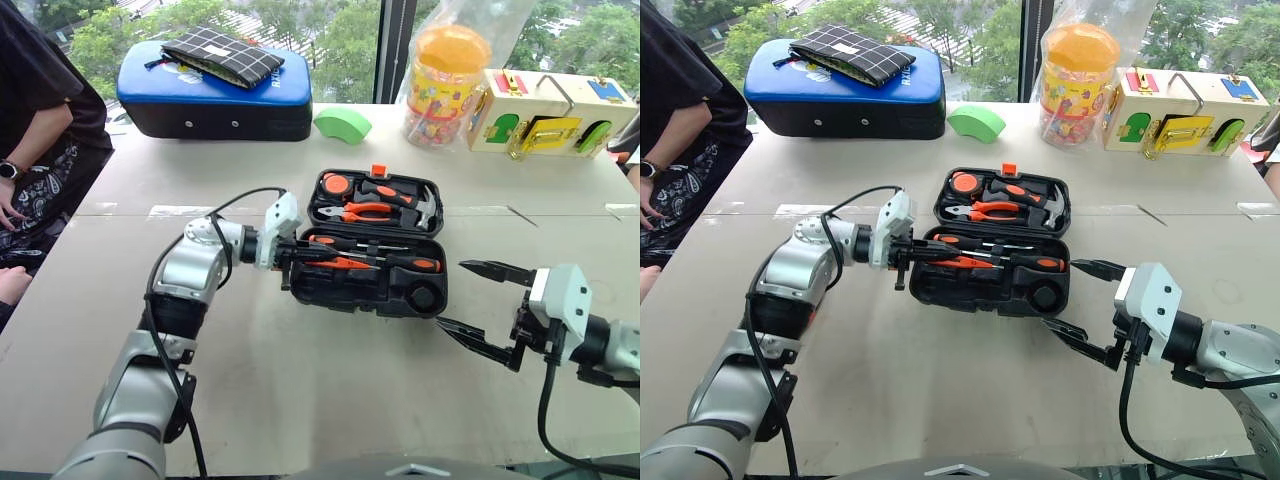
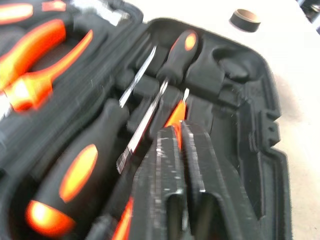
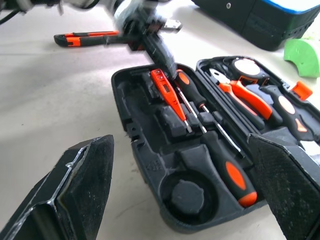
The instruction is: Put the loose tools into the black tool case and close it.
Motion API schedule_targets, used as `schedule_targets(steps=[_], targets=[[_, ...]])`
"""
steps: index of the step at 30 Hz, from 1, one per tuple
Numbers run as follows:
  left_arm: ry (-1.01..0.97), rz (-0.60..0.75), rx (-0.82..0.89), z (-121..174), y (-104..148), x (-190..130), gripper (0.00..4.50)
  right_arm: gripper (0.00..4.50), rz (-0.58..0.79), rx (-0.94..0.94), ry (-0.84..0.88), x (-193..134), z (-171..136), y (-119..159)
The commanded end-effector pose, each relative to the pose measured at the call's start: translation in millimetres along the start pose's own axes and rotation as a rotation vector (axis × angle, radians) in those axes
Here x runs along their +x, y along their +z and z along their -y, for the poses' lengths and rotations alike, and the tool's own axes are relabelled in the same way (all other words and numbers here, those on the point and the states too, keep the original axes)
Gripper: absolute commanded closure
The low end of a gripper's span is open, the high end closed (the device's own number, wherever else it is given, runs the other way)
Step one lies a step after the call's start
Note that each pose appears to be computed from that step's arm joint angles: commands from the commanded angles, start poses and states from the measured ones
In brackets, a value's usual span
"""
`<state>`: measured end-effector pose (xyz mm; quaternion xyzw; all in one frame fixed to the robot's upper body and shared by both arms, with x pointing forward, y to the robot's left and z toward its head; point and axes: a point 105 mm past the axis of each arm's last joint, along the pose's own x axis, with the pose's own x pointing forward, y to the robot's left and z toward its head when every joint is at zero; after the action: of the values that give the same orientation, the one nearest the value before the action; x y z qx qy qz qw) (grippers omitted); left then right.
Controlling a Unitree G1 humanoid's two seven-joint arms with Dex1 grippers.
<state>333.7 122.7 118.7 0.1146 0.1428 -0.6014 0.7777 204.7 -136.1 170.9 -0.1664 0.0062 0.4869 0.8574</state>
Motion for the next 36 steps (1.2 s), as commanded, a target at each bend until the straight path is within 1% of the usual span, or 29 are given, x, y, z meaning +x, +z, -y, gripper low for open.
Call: schedule_targets(steps=[1, 3, 6, 11, 12, 14, 15, 18, 19, 23, 27, 30, 31, 33, 34, 36], targets=[[0.099, -0.088, 0.028, -5, -15, 11, 4.45, 0.15, 0.015, -0.031, 0.009, 1, 1, 6], [0.108, -0.146, 0.02, -4, -31, 15, 4.45, 0.15, 0.017, -0.033, 0.011, 2, 1, 7], [0.117, -0.182, -0.008, -2, -43, 19, 4.45, 0.15, 0.017, -0.031, 0.015, 2, -1, 8], [0.114, -0.196, 0.056, 1, -49, 20, 4.45, 0.15, 0.01, -0.025, 0.017, 0, -2, 6], [0.116, -0.176, 0.067, 2, -48, 18, 4.45, 0.15, 0.01, -0.025, 0.018, 0, -2, 6], [0.133, -0.076, 0.073, 2, -35, 14, 4.45, 0.15, 0.011, -0.023, 0.02, 0, -2, 6], [0.139, -0.063, 0.075, 4, -35, 9, 4.45, 0.15, 0.012, -0.022, 0.024, 1, -2, 5], [0.153, -0.136, 0.133, 10, -52, -8, 4.45, 0.15, 0.019, -0.021, 0.042, 4, -1, 4], [0.163, -0.136, 0.135, 11, -54, -11, 4.45, 0.15, 0.022, -0.022, 0.048, 5, 0, 4], [0.227, -0.102, 0.132, 12, -51, -24, 4.45, 0.15, 0.035, -0.026, 0.075, 10, 3, 4], [0.319, 0.027, 0.046, 6, -34, -37, 4.45, 0.15, 0.05, -0.035, 0.109, 16, 5, 4], [0.444, 0.231, -0.108, -4, -9, -61, 4.45, 0.15, 0.06, -0.045, 0.137, 19, 7, 5], [0.551, 0.28, -0.163, -12, -6, -78, 4.45, 0.15, 0.07, -0.047, 0.151, 21, 7, 6], [0.763, 0.32, -0.202, -22, -8, -112, 4.45, 0.15, 0.085, -0.049, 0.177, 25, 6, 8], [0.851, 0.324, -0.22, -22, -12, -125, 4.21, 0.15, 0.092, -0.049, 0.184, 27, 6, 8], [0.969, 0.294, -0.216, -14, -17, -140, 3.64, 0.15, 0.1, -0.049, 0.195, 29, 6, 8]])
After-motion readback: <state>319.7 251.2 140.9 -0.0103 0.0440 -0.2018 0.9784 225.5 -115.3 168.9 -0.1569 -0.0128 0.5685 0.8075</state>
